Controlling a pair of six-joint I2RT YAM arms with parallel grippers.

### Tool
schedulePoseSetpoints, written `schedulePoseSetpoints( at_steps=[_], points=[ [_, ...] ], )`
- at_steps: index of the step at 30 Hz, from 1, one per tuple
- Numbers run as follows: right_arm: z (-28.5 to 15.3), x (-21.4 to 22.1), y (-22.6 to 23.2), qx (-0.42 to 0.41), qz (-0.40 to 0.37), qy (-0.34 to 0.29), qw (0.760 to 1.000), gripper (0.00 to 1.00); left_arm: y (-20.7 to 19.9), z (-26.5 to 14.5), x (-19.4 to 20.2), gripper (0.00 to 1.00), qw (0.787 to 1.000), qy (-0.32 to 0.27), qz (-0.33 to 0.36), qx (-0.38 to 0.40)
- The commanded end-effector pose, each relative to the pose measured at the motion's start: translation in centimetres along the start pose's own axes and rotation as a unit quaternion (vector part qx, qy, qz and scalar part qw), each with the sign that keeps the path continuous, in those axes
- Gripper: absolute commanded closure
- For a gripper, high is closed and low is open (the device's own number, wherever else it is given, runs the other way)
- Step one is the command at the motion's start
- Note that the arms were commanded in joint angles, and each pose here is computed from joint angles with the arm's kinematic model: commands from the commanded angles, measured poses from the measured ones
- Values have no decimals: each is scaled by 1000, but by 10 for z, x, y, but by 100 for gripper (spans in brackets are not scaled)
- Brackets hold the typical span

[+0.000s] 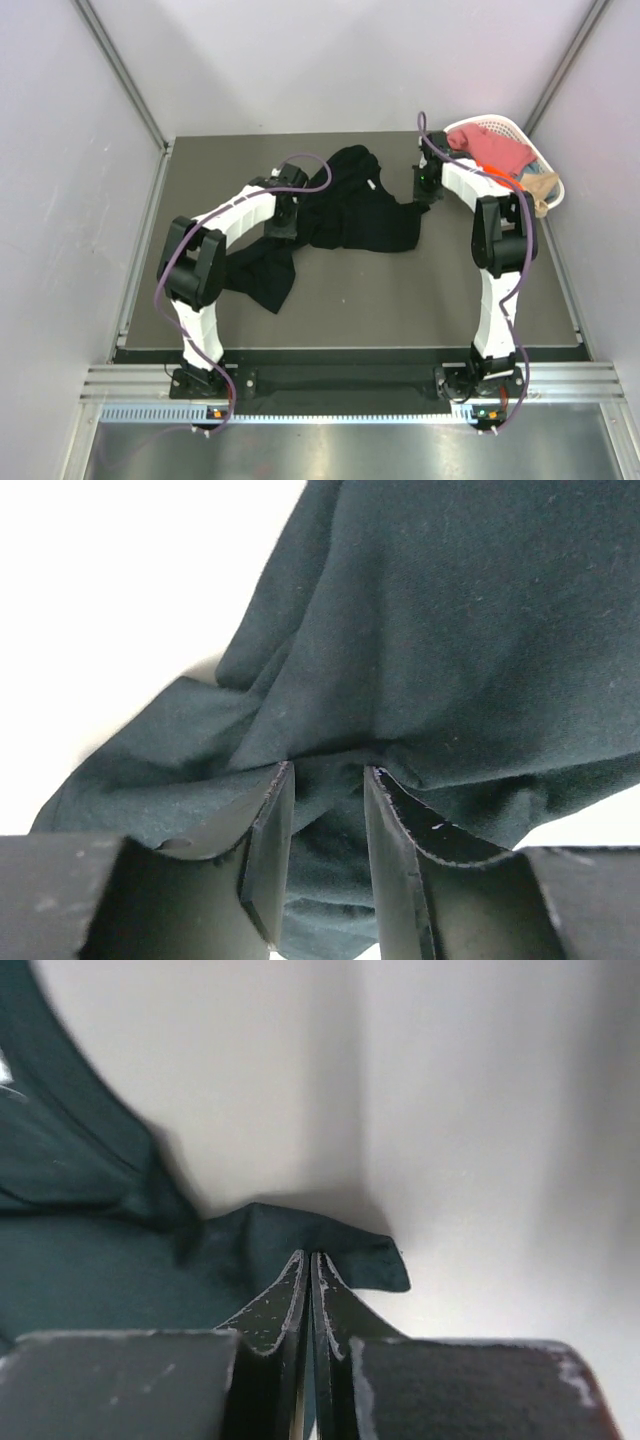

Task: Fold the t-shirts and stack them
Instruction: Flatten the tshirt out

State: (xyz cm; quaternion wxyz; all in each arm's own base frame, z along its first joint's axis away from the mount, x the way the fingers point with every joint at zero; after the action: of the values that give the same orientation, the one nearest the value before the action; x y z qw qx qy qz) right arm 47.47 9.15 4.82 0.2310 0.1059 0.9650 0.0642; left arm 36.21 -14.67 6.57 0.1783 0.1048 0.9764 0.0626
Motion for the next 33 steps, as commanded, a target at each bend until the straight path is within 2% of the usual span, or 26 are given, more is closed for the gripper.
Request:
schedulePoseSetpoints(
  at_steps=[1,3,5,7,11,12,14,15,16,17,20,21,23,25,26,29,33],
  points=[
    [-47,-47,22,-22,-12,-66,998,100,12,-43,-27,61,998,-66,-22,-5],
    [-82,-55,37,-30,-41,-95,994,100,16,-55,-27,61,997,-72,-25,-5],
    [-104,-45,45,-36,-70,-94,992,100,22,-72,-28,60,995,-91,-30,-8],
    [-128,-16,59,-60,-99,-82,990,100,30,-85,-23,56,994,-102,-37,-17],
    [-148,97,91,-126,-166,-10,978,100,43,-100,-7,52,992,-107,-59,-31],
    [-149,139,78,-128,-176,23,976,100,45,-107,-4,52,991,-116,-63,-29],
    [-150,185,70,-142,-165,63,974,100,47,-106,7,52,992,-108,-63,-29],
    [-146,215,46,-127,-150,91,976,96,48,-108,9,51,991,-111,-66,-27],
    [-145,226,37,-116,-124,101,980,89,48,-105,13,51,992,-105,-65,-25],
    [-145,237,23,-107,-114,106,982,72,47,-104,14,50,992,-104,-63,-21],
    [-147,217,17,-103,-87,79,988,60,43,-97,12,47,993,-95,-66,-5],
    [-149,202,21,-108,-76,65,989,47,41,-92,8,46,994,-90,-66,-2],
    [-148,170,23,-116,-42,48,991,38,34,-79,2,42,995,-78,-65,10],
    [-145,153,22,-118,-26,47,992,37,30,-72,-8,41,995,-73,-62,12],
    [-142,139,25,-119,-19,44,992,37,27,-59,-7,41,997,-52,-60,9],
    [-142,124,32,-127,-27,39,991,36,23,-40,-14,42,998,-35,-46,5],
    [-145,118,34,-134,-34,36,990,35,21,-16,-18,44,999,-39,-15,0]
  ],
)
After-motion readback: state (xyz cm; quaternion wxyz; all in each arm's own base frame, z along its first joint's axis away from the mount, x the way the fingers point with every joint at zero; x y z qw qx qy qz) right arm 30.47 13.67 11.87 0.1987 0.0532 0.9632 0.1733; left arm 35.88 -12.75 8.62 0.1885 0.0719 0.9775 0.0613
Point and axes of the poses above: each gripper's point midway between its finger pads, its own z axis out along the fingers, its own y axis along the line the jaws close on, x = y × z, the point moved 1 cm from there along -z, back along the fingers, and after that the axes turned 10 degrees about z, right-handed, at the moved point
